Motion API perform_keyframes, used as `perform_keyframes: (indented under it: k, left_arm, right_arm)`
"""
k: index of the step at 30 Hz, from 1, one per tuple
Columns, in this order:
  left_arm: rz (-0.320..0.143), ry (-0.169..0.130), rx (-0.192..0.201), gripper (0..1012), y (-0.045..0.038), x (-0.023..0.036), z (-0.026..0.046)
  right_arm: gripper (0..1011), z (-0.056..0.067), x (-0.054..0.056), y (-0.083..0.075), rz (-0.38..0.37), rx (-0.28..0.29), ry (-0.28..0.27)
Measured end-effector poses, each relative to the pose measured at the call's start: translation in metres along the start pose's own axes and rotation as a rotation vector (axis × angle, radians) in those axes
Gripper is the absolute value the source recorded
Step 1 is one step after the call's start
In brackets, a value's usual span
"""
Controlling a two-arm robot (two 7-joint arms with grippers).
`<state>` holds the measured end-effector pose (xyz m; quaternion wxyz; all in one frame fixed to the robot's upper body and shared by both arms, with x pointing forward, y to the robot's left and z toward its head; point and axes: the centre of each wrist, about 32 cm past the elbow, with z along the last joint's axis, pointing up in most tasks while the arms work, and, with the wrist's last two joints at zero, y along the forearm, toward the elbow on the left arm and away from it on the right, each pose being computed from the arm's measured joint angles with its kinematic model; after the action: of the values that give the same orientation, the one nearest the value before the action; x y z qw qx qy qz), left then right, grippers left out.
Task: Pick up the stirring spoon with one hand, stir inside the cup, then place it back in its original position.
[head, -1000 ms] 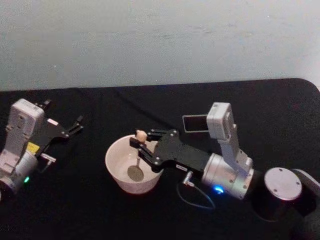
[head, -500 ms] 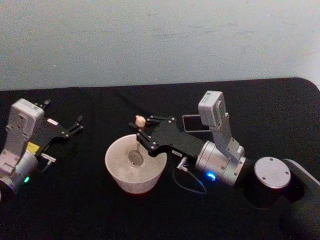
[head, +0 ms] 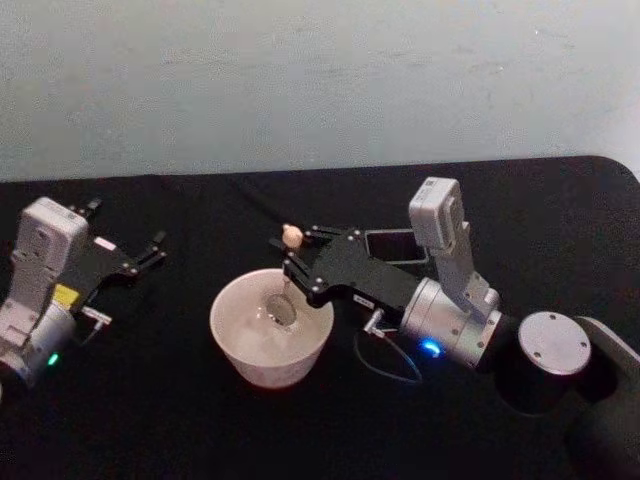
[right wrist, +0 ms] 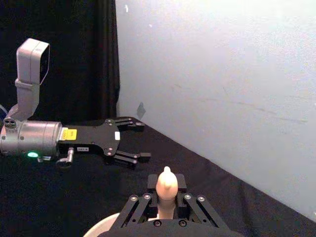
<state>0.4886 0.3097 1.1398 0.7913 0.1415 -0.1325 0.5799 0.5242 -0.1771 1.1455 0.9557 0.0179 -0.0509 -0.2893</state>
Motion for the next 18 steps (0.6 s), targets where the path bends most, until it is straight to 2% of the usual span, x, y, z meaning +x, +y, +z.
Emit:
perform_keyframes:
  k: [9, 13, 14, 18]
  left_arm:
    - [0.000, 0.000, 0.000, 1001, 0.0000, 0.0000, 0.0000]
    - [0.000, 0.000, 0.000, 1001, 0.0000, 0.0000, 0.0000]
    - [0.000, 0.000, 0.000, 1001, 0.0000, 0.0000, 0.0000]
    - [0.000, 0.000, 0.000, 1001, 0.0000, 0.0000, 0.0000]
  right_arm:
    - [203, 0.007, 0.003, -0.004, 0.023, 0.024, -0.013]
    - [203, 0.019, 0.009, -0.009, 0.025, 0.063, -0.026]
    - [203, 0.019, 0.009, -0.009, 0.025, 0.063, -0.026]
    - [203, 0.035, 0.018, -0.015, 0.024, 0.110, -0.033]
